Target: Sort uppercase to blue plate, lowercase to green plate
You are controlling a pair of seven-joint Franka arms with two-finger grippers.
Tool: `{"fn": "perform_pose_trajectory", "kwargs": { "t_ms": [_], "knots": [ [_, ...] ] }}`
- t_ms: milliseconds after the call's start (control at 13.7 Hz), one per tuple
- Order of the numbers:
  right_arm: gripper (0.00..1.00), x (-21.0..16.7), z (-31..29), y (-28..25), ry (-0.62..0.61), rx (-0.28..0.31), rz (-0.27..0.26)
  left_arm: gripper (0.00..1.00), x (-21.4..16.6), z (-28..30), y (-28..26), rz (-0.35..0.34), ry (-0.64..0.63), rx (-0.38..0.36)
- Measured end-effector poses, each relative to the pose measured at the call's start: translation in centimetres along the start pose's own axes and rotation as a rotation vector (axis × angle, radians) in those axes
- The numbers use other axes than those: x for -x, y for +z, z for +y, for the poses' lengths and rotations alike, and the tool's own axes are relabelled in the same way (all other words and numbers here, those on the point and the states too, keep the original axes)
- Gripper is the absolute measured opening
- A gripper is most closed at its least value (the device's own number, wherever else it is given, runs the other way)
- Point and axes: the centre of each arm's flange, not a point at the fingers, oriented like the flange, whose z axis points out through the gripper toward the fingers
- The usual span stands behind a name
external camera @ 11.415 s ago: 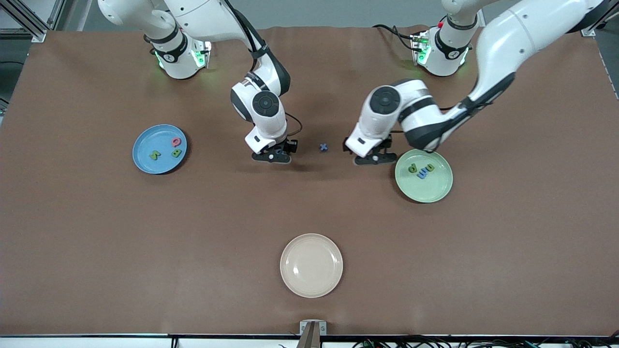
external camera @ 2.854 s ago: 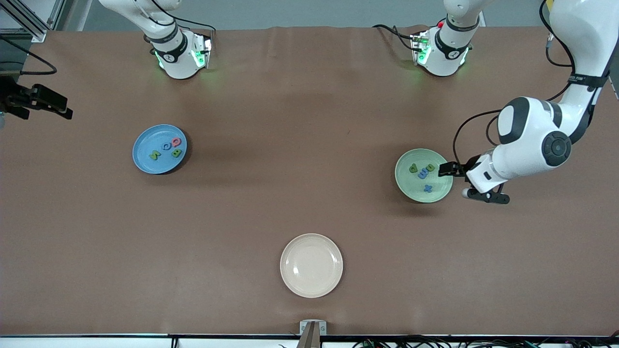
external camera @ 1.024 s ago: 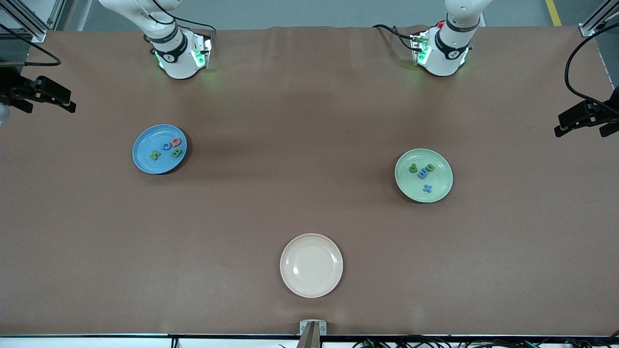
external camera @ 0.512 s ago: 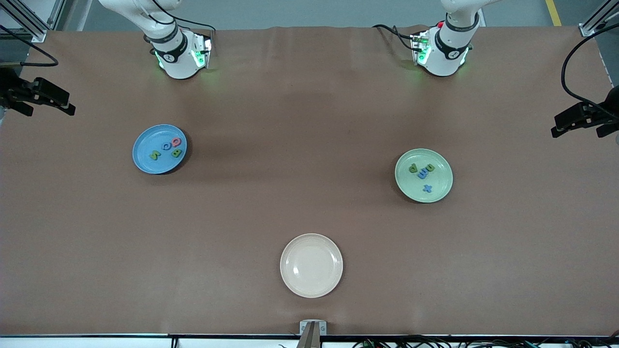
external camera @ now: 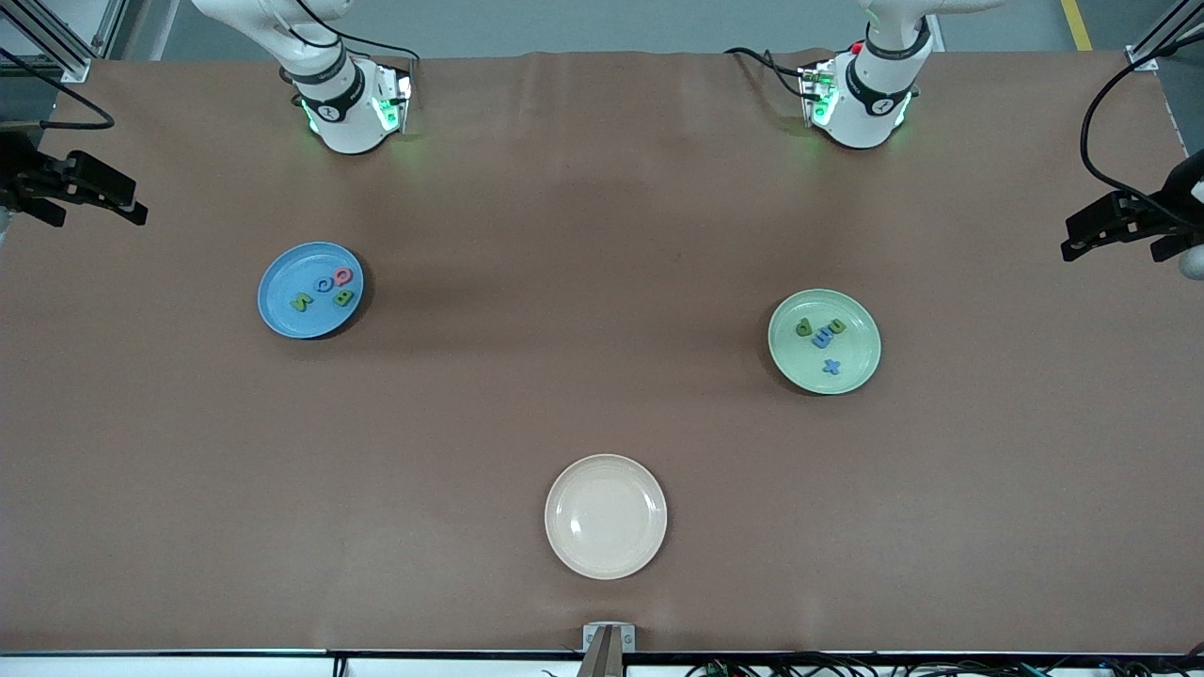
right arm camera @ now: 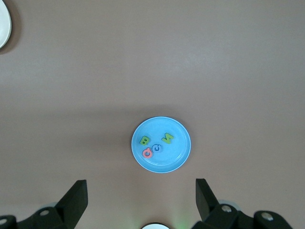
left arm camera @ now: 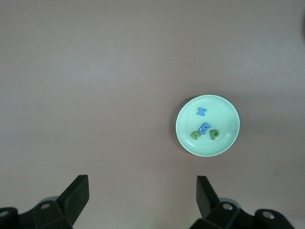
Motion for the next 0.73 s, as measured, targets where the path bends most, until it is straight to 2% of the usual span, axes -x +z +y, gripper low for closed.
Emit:
{"fn": "perform_pose_trajectory", "kwargs": {
  "t_ms": [439,732],
  "knots": [
    [1.00,0.0,0.0,0.0,0.000,0.000,0.000,1.00,0.1,0.4,0.2,-0.007,0.007,0.000],
    [1.00,0.0,0.0,0.0,0.000,0.001,-0.001,1.00,1.6,0.9,0.5,-0.018,0.016,0.001]
  ]
}}
